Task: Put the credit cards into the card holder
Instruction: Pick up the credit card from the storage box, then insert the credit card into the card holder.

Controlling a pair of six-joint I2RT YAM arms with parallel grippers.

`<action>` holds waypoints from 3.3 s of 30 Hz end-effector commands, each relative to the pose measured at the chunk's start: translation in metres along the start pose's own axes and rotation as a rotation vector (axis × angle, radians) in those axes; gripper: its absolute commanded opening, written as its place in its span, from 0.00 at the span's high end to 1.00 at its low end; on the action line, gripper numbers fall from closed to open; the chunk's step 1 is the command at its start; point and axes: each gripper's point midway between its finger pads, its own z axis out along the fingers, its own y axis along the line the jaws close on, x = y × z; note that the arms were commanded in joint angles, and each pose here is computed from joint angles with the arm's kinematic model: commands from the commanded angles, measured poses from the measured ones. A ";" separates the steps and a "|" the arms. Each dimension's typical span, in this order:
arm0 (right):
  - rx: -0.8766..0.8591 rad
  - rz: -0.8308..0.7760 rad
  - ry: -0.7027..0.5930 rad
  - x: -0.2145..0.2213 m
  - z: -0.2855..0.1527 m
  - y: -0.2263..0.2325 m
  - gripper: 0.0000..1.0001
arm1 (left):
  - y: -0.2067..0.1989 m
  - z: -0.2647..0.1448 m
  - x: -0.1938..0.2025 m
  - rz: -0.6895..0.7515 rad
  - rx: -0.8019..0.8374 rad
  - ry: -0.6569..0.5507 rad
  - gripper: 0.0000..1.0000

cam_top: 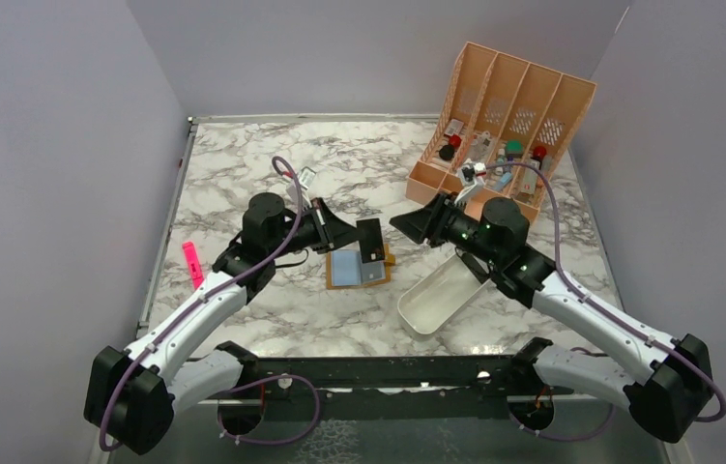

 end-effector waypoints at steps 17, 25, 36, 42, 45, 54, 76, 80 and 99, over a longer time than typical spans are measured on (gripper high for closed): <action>0.427 -0.361 0.464 0.070 0.059 -0.141 0.52 | 0.151 0.000 0.019 -0.074 -0.465 0.085 1.00; 0.432 -0.361 0.582 0.104 0.071 -0.167 0.52 | 0.170 0.006 0.031 -0.112 -0.469 0.119 1.00; 0.523 -0.359 0.669 0.135 0.058 -0.206 0.65 | 0.178 0.012 0.038 -0.125 -0.447 0.148 1.00; 0.537 -0.355 0.687 0.143 0.054 -0.213 0.66 | 0.187 0.012 0.045 -0.137 -0.462 0.171 1.00; 0.541 -0.353 0.689 0.144 0.053 -0.215 0.67 | 0.192 0.012 0.047 -0.139 -0.474 0.185 1.00; 0.546 -0.353 0.695 0.147 0.050 -0.217 0.68 | 0.202 0.017 0.055 -0.156 -0.465 0.208 1.00; 0.431 -0.356 0.606 0.112 0.066 -0.170 0.58 | 0.202 0.018 0.048 -0.158 -0.497 0.215 1.00; 0.428 -0.360 0.611 0.113 0.071 -0.170 0.55 | 0.201 0.018 0.047 -0.158 -0.495 0.214 1.00; 0.610 -0.380 0.719 0.148 0.048 -0.226 0.70 | 0.180 0.023 0.039 -0.208 -0.414 0.194 1.00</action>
